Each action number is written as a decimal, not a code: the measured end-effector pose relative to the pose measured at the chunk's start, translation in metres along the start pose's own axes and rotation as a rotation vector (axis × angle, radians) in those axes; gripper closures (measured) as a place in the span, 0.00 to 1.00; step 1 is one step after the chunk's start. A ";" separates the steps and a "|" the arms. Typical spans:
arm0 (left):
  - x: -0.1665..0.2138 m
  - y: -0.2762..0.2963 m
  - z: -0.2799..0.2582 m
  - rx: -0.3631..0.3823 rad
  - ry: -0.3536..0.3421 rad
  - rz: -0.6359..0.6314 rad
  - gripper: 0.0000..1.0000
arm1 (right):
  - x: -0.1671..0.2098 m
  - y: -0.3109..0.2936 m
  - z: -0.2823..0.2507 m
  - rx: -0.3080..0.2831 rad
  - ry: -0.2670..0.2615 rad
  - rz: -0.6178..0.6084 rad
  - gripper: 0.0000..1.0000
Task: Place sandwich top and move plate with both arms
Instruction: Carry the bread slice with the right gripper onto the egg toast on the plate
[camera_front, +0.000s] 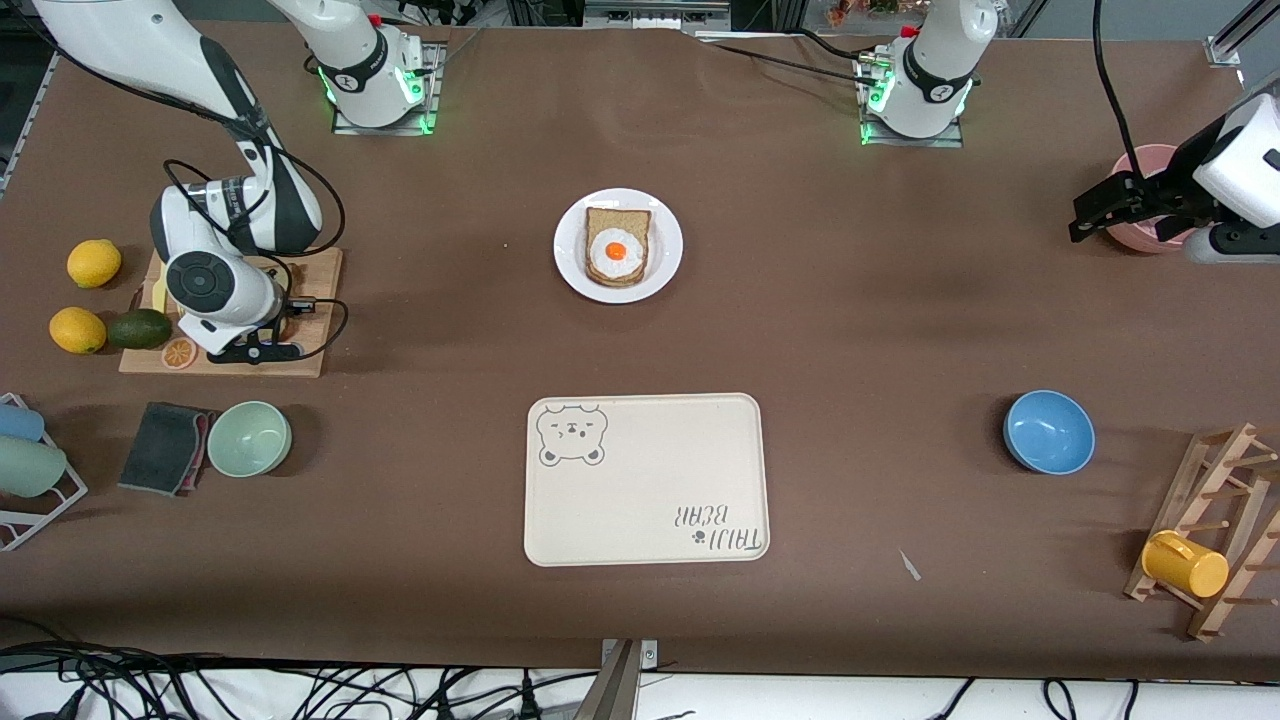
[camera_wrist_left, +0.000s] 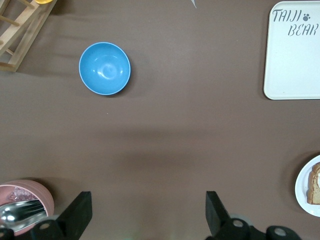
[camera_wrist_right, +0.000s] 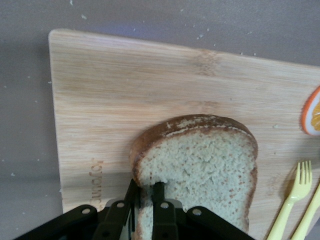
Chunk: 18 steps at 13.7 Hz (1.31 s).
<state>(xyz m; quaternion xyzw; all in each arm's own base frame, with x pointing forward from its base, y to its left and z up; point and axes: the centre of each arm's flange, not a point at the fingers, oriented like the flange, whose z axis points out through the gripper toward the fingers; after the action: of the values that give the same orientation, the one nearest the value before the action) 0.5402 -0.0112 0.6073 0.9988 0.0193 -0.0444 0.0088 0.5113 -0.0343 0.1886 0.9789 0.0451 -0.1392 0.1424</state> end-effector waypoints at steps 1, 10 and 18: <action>0.000 0.000 0.000 0.000 0.000 0.000 0.00 | 0.000 0.000 0.000 -0.001 -0.001 0.000 0.85; 0.000 0.000 0.001 0.000 -0.001 0.000 0.00 | 0.027 0.002 -0.068 -0.068 -0.061 0.019 0.94; 0.001 0.000 0.001 0.000 -0.002 -0.001 0.00 | 0.052 -0.120 -0.178 0.008 -0.097 0.076 0.94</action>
<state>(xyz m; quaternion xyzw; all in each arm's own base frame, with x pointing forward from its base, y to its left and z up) 0.5407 -0.0109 0.6061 0.9987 0.0196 -0.0455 0.0087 0.5920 0.1352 0.3060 0.9726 0.0002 -0.1811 0.1458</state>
